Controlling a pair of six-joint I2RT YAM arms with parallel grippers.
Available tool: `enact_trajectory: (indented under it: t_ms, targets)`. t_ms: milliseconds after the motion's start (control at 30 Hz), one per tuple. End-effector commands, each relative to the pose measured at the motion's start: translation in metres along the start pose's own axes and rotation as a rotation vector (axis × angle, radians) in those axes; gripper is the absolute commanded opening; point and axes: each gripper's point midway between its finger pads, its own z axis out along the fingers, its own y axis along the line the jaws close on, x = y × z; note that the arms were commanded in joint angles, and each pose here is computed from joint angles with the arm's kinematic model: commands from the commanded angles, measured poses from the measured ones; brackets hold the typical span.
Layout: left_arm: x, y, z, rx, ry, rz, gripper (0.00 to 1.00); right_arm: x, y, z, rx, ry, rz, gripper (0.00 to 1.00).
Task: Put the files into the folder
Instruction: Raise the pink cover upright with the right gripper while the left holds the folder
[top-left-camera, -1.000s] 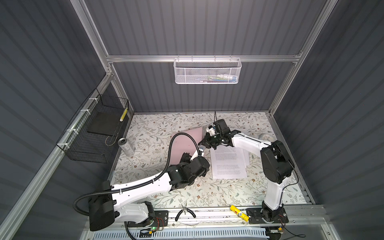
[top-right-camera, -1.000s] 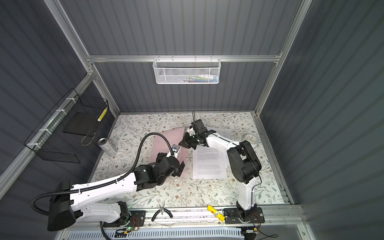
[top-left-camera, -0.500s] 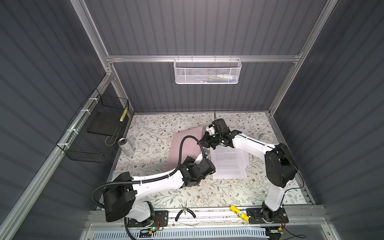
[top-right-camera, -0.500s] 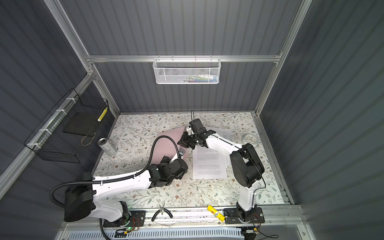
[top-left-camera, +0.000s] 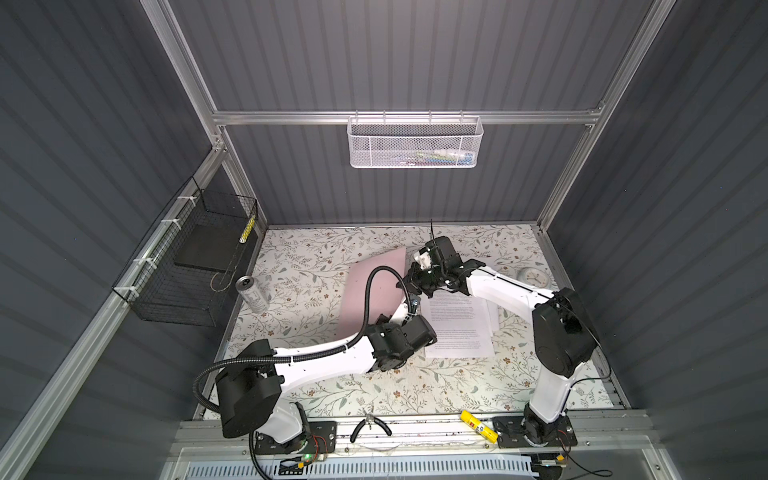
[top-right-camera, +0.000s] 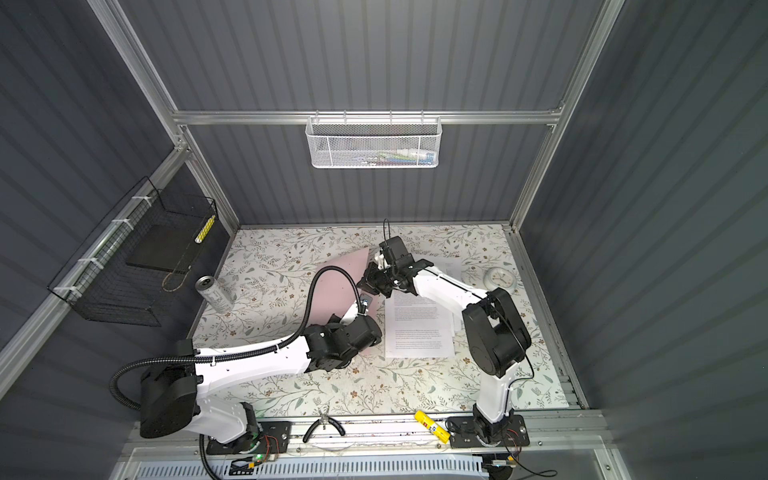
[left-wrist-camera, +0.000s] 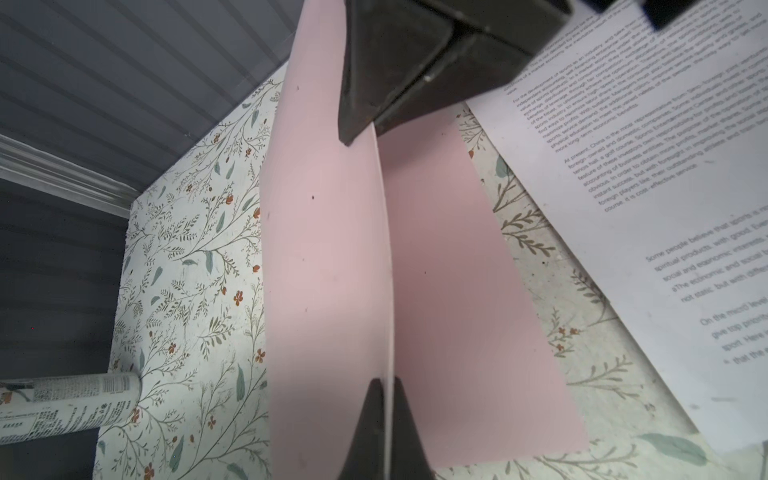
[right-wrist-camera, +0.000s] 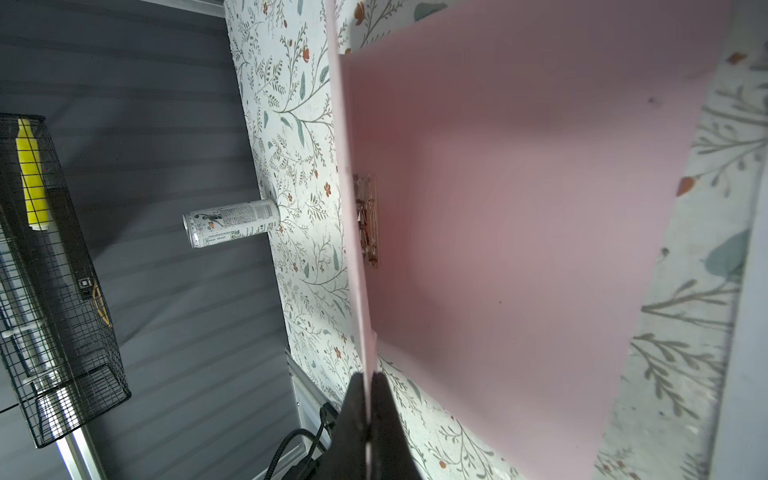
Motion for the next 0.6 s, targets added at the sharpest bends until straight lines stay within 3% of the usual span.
enact_trajectory:
  t_ms: [0,167,233,333,567]
  targets:
    - [-0.01,-0.004,-0.005,0.023,-0.014,0.008,0.0,0.0,0.021,-0.001,-0.046,0.024,-0.061,0.0]
    - [-0.03,0.007,-0.022,0.051,-0.087,-0.073,0.0,-0.013,0.033,-0.006,-0.118,0.049,-0.157,0.0]
    - [-0.041,0.016,-0.028,0.035,-0.105,-0.115,0.0,-0.023,0.041,-0.015,-0.196,0.059,-0.161,0.2]
    - [-0.051,0.025,-0.033,0.001,-0.124,-0.15,0.0,-0.05,0.055,-0.043,-0.319,0.009,-0.164,0.36]
    - [-0.059,0.038,-0.032,-0.039,-0.112,-0.253,0.0,-0.106,0.062,-0.119,-0.404,-0.159,-0.162,0.42]
